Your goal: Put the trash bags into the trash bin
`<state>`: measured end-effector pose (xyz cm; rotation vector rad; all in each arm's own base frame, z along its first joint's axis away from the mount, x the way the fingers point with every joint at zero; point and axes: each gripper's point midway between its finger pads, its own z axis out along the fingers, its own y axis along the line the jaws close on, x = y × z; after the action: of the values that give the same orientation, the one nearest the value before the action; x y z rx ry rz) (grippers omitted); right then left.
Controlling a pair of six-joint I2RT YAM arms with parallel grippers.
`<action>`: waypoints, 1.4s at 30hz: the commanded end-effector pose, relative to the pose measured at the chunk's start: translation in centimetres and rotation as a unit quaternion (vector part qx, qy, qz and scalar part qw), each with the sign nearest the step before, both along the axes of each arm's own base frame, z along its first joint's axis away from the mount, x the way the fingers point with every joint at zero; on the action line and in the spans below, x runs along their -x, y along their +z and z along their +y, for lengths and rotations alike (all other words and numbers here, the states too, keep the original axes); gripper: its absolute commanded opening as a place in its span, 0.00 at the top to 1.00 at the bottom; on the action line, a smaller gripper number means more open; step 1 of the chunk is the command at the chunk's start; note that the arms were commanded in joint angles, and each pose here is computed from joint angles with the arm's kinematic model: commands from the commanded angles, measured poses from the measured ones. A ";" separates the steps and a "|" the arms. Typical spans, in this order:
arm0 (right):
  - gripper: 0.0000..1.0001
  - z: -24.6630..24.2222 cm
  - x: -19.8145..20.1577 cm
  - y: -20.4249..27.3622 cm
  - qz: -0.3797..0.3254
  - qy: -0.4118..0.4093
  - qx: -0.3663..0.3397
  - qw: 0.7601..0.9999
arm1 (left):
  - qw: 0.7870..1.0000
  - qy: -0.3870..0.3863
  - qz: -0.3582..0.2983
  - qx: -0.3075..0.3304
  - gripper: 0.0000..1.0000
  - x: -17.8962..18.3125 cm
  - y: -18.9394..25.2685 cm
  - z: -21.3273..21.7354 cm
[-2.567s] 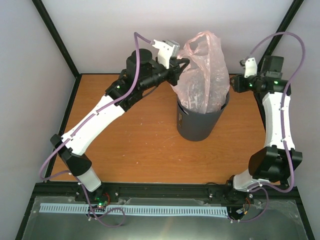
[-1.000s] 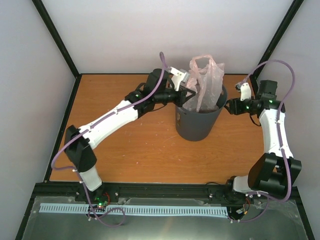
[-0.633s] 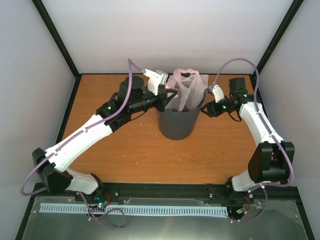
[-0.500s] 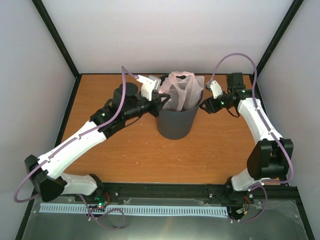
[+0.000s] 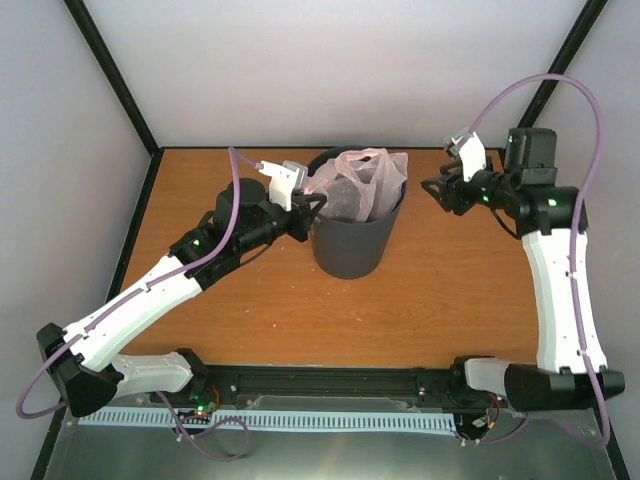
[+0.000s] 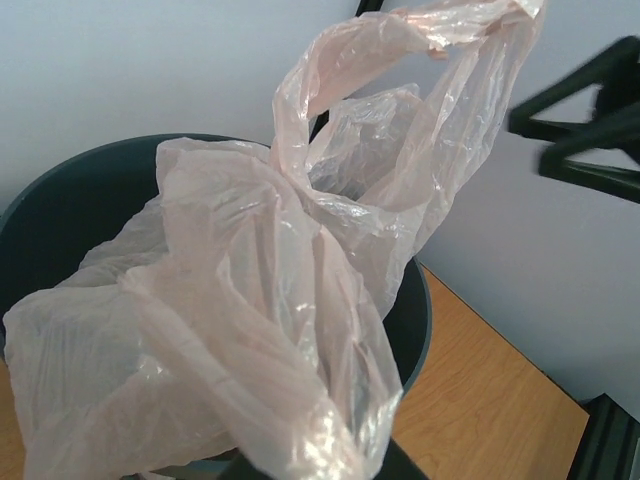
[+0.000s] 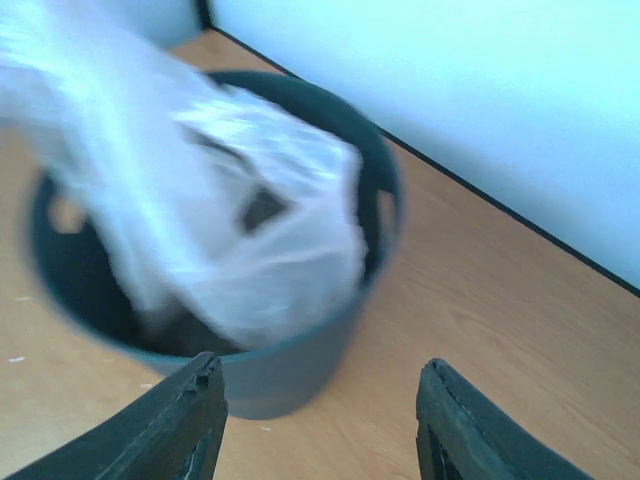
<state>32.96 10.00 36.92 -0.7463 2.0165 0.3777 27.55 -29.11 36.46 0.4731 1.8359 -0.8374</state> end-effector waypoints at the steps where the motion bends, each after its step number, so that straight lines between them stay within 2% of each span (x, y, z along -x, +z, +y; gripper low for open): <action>1: 0.51 4.7 6.8 0.9 0.026 0.150 -0.050 0.987 | 0.999 0.005 -0.025 0.025 0.99 0.0 2.2 0.2; 6: 0.54 9.1 9.3 1.1 0.016 0.228 -0.034 0.973 | 0.999 0.000 -0.023 0.030 0.99 -0.1 2.3 -0.1; 10: 0.55 11.8 9.5 1.9 -0.003 0.251 -0.020 0.968 | 0.999 -0.005 -0.029 0.043 0.99 -0.2 2.8 -0.5; 17: 0.44 13.3 4.5 3.2 -0.046 0.186 -0.031 0.981 | 0.998 -0.007 -0.033 0.053 0.99 -0.1 3.3 -0.6; 22: 0.32 14.2 1.8 3.7 -0.070 0.160 -0.056 0.983 | 0.998 -0.012 -0.034 0.052 0.99 -0.1 3.4 -0.8; 33: 0.25 18.8 -0.5 4.8 -0.046 0.214 -0.163 0.962 | 0.997 -0.034 -0.035 0.058 0.99 0.5 3.2 -1.3; 35: 0.29 19.5 -0.6 5.1 -0.042 0.224 -0.174 0.958 | 0.997 -0.033 -0.035 0.056 0.99 0.5 3.0 -1.2; 41: 0.58 19.6 0.6 5.5 -0.033 0.246 -0.184 0.951 | 0.998 -0.011 -0.040 0.046 0.99 0.2 2.6 -0.4; 42: 0.66 19.5 1.1 5.6 -0.033 0.250 -0.183 0.950 | 0.998 -0.008 -0.041 0.045 0.99 0.2 2.7 -0.2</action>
<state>34.09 29.30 39.32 -0.9719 1.7135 0.9252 27.43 -30.06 37.86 0.4803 1.7584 -0.9113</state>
